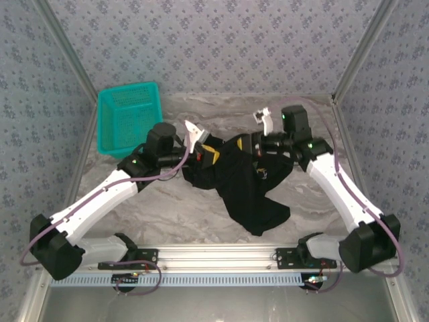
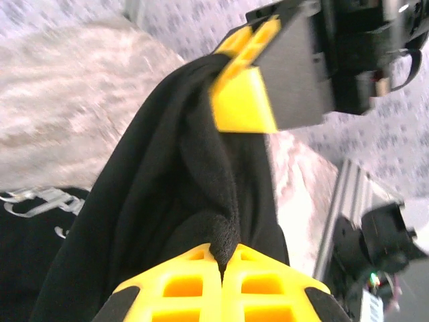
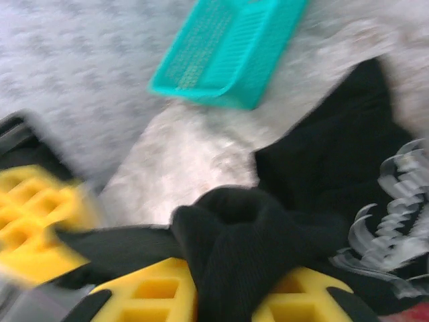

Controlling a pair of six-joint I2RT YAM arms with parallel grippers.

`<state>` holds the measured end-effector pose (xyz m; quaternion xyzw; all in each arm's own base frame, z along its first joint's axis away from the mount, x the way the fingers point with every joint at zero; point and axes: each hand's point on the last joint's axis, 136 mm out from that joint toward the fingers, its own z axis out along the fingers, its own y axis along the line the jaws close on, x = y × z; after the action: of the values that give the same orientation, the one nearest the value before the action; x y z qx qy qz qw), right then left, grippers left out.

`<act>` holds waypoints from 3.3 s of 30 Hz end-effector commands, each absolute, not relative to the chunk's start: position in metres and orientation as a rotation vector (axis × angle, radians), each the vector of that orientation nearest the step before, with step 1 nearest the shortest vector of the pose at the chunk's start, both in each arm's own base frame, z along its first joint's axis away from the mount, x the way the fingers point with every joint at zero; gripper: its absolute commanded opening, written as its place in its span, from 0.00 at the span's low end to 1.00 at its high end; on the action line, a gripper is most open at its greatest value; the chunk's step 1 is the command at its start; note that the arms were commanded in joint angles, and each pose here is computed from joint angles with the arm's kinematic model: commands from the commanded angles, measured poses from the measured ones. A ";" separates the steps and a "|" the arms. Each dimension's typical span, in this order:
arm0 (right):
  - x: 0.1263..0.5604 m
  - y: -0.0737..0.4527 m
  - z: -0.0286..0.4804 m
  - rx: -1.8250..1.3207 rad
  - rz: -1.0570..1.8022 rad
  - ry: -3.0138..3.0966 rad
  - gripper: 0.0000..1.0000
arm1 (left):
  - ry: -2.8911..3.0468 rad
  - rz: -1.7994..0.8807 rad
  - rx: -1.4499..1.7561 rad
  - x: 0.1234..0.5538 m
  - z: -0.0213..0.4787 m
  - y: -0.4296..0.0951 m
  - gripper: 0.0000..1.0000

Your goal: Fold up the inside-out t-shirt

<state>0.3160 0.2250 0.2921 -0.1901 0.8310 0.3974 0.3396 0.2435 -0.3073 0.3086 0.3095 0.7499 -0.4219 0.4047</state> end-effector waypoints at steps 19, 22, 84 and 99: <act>0.237 0.276 0.330 -1.056 1.068 1.744 0.71 | 1.875 -1.013 0.717 0.248 0.390 -0.312 0.00; 0.253 0.287 0.322 -1.026 1.073 1.777 0.75 | 1.876 -1.043 0.735 0.245 0.388 -0.316 0.00; 0.241 0.261 0.321 -1.115 1.279 1.755 0.12 | 1.958 -1.002 0.873 0.264 0.261 -0.322 0.21; 0.333 0.178 0.275 -0.534 0.436 2.192 0.40 | 1.738 -1.389 0.615 0.239 0.350 -0.277 0.00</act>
<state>0.3290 0.1874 0.2645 -0.2340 0.8633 0.1998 0.4000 0.2439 -0.2782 0.3265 0.2443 0.7142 -0.5212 0.3983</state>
